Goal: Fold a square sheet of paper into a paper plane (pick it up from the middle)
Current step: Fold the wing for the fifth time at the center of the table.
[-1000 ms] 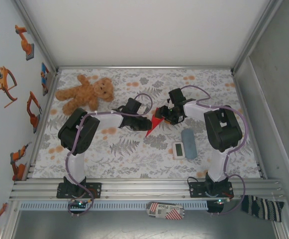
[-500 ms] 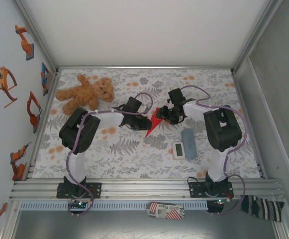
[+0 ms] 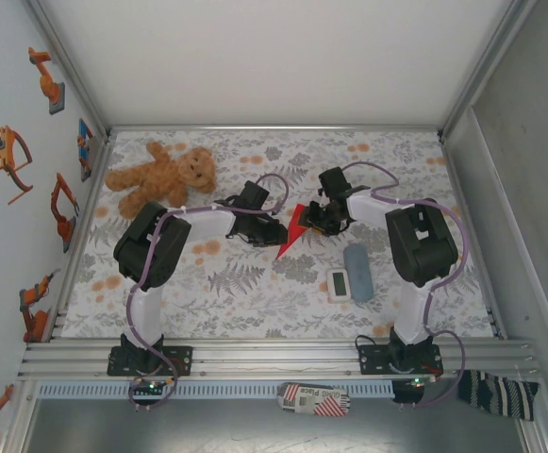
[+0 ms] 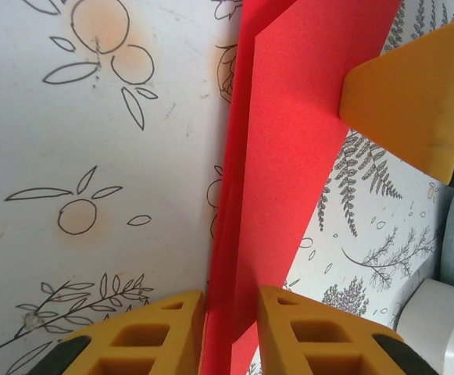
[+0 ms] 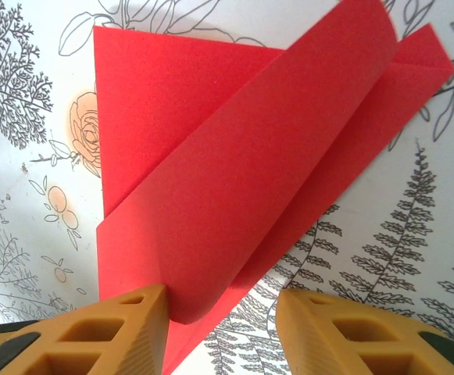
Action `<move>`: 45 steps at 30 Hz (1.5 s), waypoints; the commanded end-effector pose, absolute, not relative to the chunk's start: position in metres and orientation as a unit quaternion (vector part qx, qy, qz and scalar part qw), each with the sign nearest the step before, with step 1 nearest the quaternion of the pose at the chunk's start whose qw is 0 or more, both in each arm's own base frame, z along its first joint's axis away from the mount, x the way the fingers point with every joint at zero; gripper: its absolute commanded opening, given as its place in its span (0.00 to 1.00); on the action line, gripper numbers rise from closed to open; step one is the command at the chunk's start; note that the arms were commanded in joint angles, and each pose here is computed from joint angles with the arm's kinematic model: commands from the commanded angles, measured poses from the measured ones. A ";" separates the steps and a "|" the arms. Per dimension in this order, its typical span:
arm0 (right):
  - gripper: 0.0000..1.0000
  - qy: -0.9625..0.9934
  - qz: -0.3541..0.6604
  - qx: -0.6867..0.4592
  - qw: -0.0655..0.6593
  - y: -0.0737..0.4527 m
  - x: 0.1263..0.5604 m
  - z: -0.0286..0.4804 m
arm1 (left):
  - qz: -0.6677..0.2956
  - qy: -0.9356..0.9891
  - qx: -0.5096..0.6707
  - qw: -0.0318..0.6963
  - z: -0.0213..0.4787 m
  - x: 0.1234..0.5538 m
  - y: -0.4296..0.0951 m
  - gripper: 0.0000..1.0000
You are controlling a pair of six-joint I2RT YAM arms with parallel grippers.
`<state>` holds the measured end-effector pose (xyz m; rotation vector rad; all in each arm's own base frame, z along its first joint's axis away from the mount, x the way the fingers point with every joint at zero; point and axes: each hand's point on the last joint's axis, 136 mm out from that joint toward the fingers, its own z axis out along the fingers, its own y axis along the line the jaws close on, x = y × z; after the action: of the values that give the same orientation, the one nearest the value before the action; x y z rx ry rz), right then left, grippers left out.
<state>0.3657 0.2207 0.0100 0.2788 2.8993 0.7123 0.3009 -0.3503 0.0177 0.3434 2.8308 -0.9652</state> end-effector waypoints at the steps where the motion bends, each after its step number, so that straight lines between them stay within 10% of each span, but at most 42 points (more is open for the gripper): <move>1: 0.43 0.990 0.088 0.114 -0.004 0.170 0.319 -0.092 | -0.289 0.952 0.093 0.035 -0.008 0.296 -0.340 0.26; 45: 0.44 0.992 0.079 0.095 -0.033 0.172 0.311 -0.112 | -0.147 0.986 0.073 -0.030 -0.055 0.279 -0.303 0.22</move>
<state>0.3638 0.2202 0.0058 0.2784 2.9512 0.6781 0.3029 -0.3474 0.0113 0.2844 2.9683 -0.8573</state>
